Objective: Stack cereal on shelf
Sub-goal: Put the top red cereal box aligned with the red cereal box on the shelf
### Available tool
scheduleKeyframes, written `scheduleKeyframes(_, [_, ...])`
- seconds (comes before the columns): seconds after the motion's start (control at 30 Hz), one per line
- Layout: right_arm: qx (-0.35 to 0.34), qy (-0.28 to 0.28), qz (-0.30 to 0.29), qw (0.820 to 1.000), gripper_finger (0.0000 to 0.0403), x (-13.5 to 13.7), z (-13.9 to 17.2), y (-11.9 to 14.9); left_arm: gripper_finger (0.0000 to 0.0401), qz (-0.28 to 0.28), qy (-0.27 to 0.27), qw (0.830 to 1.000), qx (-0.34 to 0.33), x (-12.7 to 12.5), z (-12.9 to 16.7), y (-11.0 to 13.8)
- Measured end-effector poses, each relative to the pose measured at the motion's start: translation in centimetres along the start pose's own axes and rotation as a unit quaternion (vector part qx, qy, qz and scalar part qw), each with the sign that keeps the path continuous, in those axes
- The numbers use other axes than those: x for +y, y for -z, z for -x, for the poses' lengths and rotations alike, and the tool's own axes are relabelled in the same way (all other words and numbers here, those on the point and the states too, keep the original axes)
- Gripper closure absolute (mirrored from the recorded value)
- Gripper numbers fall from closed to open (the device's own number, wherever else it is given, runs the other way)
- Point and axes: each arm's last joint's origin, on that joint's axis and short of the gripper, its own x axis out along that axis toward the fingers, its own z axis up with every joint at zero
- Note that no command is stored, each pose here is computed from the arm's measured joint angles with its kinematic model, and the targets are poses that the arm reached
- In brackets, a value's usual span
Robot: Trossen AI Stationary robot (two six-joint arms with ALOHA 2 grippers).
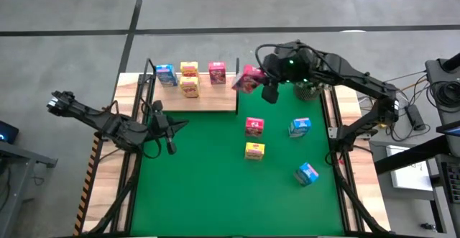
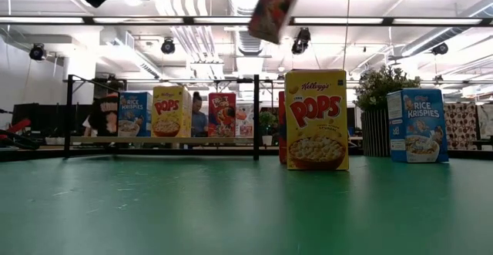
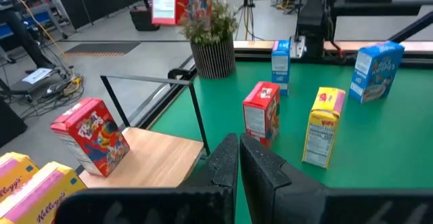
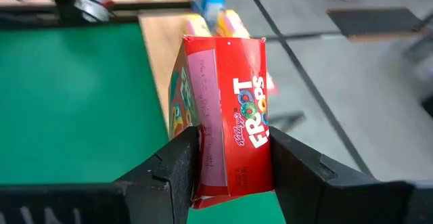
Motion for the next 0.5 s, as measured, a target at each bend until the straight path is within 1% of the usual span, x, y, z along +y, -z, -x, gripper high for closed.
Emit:
scheduleKeyframes(0.13, [-0.019, -0.040, 0.012, 0.999, 0.0248, 0.4, -2.3, -1.1, 0.0401, -0.004, 0.001, 1.000, -0.009, 0.3, 0.4, -0.4])
scheduleKeyframes(0.23, [-0.014, -0.060, 0.026, 0.998, 0.0248, 0.6, -4.6, -1.8, 0.0401, -0.009, 0.002, 1.000, -0.011, 0.5, 0.5, -0.4])
scheduleKeyframes(0.5, [0.015, -0.067, 0.075, 0.995, 0.0248, 1.0, -10.6, -3.5, 0.0401, -0.022, 0.001, 1.000, -0.010, 0.5, 0.5, -0.2])
